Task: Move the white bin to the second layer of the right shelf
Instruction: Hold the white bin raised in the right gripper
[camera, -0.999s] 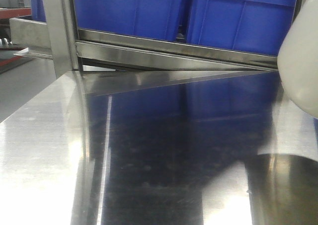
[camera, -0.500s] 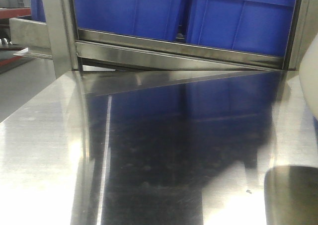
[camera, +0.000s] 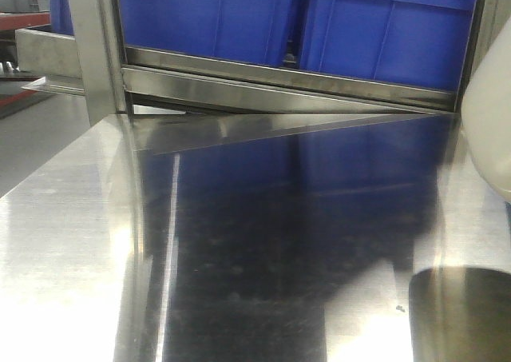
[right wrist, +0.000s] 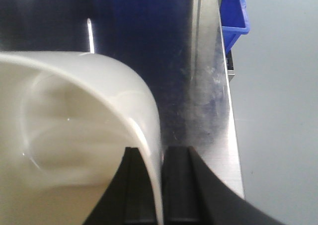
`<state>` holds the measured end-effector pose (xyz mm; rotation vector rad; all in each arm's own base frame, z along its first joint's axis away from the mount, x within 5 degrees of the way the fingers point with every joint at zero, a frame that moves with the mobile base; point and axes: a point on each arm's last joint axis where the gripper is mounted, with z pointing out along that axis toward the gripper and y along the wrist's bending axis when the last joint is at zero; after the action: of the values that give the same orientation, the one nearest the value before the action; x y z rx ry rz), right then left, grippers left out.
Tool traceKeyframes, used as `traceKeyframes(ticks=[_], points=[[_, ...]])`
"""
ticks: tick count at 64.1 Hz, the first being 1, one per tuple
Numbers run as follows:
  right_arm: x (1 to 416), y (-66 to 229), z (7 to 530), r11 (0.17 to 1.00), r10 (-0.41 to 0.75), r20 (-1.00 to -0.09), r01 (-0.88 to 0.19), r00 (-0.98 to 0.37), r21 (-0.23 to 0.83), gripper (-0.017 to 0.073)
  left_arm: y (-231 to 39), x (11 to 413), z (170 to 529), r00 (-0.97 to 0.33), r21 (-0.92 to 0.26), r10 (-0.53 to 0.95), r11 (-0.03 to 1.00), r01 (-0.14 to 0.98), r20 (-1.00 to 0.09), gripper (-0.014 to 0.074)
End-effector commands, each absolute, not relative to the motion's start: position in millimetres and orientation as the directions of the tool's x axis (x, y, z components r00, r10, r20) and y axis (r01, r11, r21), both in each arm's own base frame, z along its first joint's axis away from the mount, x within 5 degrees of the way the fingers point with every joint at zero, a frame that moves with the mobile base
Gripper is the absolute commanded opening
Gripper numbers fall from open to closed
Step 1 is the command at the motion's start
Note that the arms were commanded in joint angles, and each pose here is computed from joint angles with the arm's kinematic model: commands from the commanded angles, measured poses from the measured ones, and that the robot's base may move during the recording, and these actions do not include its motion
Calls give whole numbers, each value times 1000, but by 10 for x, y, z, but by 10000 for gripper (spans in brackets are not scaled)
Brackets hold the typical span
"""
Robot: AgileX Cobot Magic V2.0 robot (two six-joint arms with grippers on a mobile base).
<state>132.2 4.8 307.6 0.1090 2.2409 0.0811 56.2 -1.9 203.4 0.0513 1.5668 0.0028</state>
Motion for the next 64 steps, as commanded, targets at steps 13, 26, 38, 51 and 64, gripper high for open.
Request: traceKeyframes(ticks=[13,26,38,51,64], points=[[1358,90,3251,996,60,-852,-27,-520,86,50,-17,565,1993,64,26,24,999,28,-998,85],[1358,81,3251,997,48,-853,-24,-519,71,50,-17,565,1993,64,26,24,999,28,-998,85],[1358,82,3251,997,50,-853,-24,-519,73,50,-17,565,1993,64,26,24,999,28,-998,85],[1355,82,3246,997,49,-851,-24,-523,73,50,-17,565,1993,64,26,24,999,28,-998,85],[1355,82,3246,997,49,-851,-24,-523,73,50,-17,565,1993,64,26,24,999,28,-998,85]])
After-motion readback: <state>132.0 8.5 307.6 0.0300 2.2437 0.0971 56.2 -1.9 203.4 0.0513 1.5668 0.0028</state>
